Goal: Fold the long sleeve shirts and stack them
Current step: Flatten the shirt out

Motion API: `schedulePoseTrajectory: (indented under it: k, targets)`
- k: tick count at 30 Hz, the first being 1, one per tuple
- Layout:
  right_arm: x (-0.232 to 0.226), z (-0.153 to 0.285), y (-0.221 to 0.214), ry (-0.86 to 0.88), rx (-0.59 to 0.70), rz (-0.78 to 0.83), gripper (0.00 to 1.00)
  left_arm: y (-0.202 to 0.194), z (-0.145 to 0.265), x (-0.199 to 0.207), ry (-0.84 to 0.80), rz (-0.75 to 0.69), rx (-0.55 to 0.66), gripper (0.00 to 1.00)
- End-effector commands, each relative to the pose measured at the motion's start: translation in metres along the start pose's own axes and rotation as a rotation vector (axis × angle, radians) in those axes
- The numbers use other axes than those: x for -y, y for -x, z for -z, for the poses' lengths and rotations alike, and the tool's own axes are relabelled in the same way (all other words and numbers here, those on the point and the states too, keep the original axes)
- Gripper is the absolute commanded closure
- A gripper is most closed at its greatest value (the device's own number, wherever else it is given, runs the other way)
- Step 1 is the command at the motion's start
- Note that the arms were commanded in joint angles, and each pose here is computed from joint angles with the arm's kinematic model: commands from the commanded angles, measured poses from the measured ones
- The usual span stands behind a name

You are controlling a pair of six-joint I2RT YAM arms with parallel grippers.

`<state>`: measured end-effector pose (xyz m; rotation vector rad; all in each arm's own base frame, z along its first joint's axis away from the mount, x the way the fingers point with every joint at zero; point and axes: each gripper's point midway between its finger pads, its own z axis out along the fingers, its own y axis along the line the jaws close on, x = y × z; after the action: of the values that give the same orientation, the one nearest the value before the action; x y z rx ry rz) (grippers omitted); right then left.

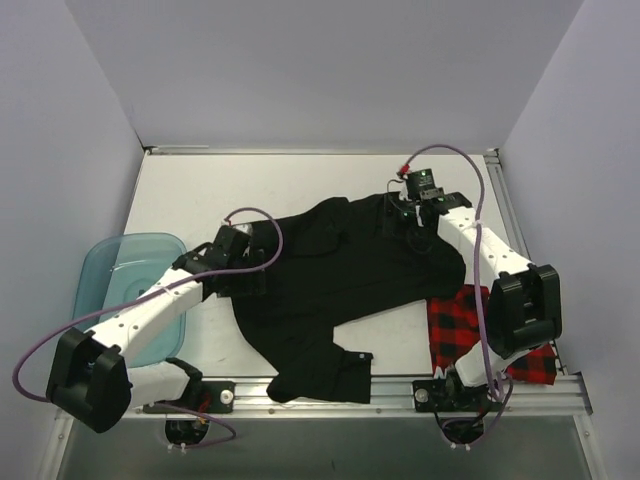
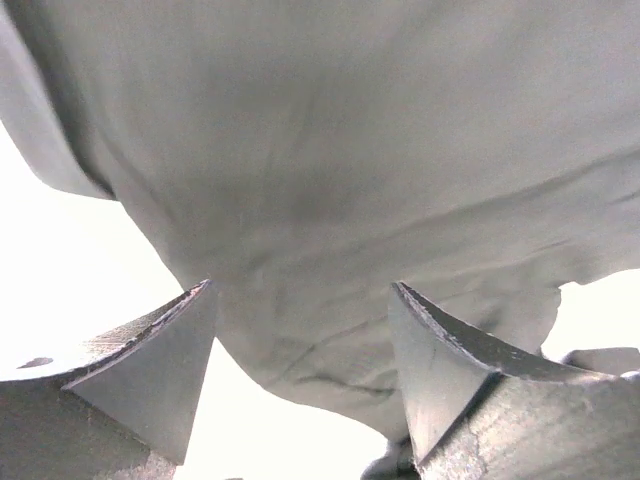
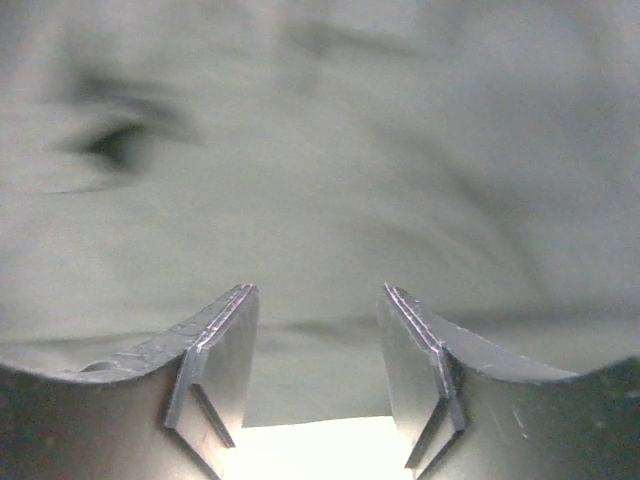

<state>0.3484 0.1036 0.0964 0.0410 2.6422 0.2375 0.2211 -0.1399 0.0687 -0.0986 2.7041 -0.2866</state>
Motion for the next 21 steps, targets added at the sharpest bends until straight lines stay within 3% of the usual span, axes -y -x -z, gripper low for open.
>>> schedulePoseTrajectory:
  k: [1, 5, 11, 16, 21]
  targets:
    - [-0.056, 0.013, 0.044, 0.137, 0.145, 0.170, 0.48, 0.060, 0.039, 0.011, -0.006, -0.145, 0.209, 0.22]
    - [-0.113, -0.003, 0.055, 0.241, 0.136, 0.270, 0.41, 0.087, 0.045, 0.019, -0.021, -0.246, 0.308, 0.21]
    - [-0.143, -0.041, 0.057, 0.277, 0.056, 0.299, 0.39, 0.099, 0.035, 0.027, -0.054, -0.311, 0.378, 0.20]
    - [-0.130, -0.043, 0.044, 0.218, 0.042, 0.289, 0.39, 0.116, 0.045, 0.037, -0.069, -0.360, 0.415, 0.19]
    - [-0.090, -0.019, 0.016, 0.102, 0.053, 0.255, 0.35, 0.177, 0.061, 0.079, -0.113, -0.380, 0.491, 0.18]
